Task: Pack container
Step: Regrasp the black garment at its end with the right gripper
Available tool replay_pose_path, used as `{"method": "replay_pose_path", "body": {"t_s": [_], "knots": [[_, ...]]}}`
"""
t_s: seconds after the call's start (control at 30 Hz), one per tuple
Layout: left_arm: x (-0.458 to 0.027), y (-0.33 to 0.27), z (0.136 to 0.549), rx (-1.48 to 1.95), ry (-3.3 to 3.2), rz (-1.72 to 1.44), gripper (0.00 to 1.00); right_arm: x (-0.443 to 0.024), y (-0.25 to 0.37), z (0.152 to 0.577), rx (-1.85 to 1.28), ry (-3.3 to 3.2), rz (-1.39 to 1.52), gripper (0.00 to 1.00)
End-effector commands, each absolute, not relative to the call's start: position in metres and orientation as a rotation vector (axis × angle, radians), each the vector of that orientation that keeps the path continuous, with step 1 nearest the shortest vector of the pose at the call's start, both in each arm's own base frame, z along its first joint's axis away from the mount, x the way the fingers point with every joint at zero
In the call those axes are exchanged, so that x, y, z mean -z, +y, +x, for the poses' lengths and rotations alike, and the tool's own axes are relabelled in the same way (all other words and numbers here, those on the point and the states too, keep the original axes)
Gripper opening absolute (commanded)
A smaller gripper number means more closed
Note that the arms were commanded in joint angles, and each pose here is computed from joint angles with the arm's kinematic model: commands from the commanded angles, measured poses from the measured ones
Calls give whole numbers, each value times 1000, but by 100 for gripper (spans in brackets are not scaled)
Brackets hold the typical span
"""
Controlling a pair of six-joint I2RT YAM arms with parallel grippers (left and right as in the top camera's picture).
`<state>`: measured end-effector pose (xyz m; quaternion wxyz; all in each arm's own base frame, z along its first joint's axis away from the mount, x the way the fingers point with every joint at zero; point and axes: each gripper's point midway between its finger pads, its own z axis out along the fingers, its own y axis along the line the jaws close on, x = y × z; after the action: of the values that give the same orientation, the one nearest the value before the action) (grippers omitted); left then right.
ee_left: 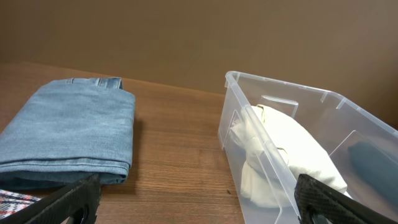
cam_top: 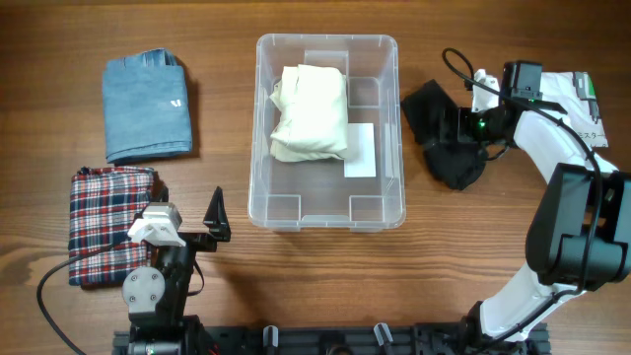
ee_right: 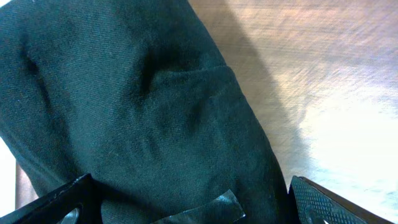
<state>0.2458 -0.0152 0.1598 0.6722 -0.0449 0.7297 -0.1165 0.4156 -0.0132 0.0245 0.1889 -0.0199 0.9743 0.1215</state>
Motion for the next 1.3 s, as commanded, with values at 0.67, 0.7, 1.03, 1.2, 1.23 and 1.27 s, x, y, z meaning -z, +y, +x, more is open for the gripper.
{"method": "replay_pose_path", "body": {"t_s": [0.67, 0.7, 1.03, 1.2, 1.23, 1.27], "knots": [[-157, -14, 246, 245, 1648, -89, 100, -4, -11, 405, -509, 2779, 175, 47], [-157, -14, 246, 244, 1648, -89, 100, -5, -16, 408, -513, 2767, 246, 47], [-157, -14, 246, 244, 1648, -89, 100, -16, -62, 420, -586, 2610, 780, 47], [-157, -14, 246, 244, 1647, -89, 100, -67, -52, 435, -773, 2479, 712, 45], [-157, -14, 246, 244, 1648, -89, 100, -80, -50, 438, -784, 2452, 686, 45], [-157, -14, 246, 244, 1647, -89, 100, -94, -49, 440, -791, 2427, 673, 45]]}}
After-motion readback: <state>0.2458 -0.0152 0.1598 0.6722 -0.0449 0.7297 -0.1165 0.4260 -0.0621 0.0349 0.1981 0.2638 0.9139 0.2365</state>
